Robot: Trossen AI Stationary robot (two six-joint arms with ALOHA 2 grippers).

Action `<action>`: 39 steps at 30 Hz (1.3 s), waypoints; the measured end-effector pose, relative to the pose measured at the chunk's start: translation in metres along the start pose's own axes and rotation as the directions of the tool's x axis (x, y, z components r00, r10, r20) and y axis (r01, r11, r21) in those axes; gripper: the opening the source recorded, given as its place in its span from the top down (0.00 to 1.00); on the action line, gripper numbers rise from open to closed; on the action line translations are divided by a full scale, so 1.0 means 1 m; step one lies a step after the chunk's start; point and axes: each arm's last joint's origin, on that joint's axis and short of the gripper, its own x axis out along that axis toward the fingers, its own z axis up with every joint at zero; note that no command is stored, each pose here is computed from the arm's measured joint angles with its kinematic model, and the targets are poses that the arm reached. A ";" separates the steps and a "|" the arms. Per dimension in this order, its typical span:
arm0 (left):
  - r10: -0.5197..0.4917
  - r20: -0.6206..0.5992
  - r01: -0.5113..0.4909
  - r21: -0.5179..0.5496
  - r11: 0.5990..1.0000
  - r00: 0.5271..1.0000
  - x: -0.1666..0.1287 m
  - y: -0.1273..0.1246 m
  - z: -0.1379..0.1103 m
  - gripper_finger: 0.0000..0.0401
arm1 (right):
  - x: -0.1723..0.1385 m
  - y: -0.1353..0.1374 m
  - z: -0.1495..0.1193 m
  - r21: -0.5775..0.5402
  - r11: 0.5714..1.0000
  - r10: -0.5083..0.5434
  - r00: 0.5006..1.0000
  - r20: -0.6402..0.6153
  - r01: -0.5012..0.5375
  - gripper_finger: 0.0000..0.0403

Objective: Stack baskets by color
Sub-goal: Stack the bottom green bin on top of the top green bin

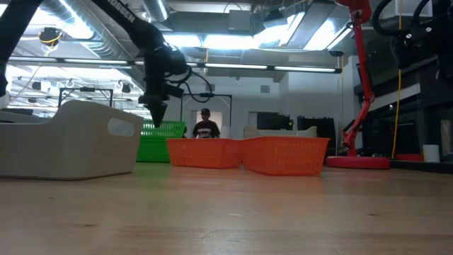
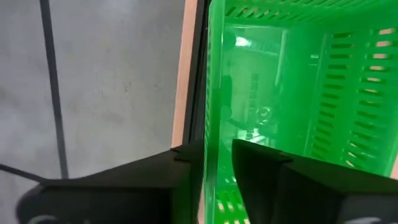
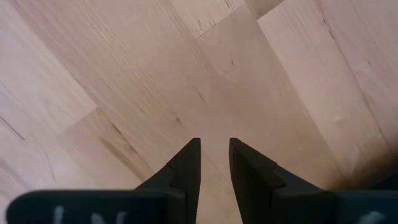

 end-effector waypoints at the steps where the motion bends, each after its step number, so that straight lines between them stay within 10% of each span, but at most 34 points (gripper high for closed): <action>1: 0.009 -0.009 -0.009 0.004 1.000 1.000 0.000 -0.001 0.001 0.79 | 0.000 0.000 0.000 0.000 1.000 0.000 1.000 0.000 0.000 0.79; 18: 0.381 0.022 -0.381 -0.030 0.924 0.924 -0.029 -0.009 0.028 0.77 | 0.000 0.000 0.000 0.000 1.000 0.001 1.000 0.000 -0.001 0.79; 39: 0.367 -0.117 -0.369 -0.004 0.929 0.923 0.042 -0.023 0.037 0.77 | 0.000 0.000 0.000 -0.001 1.000 0.000 1.000 0.000 0.000 0.79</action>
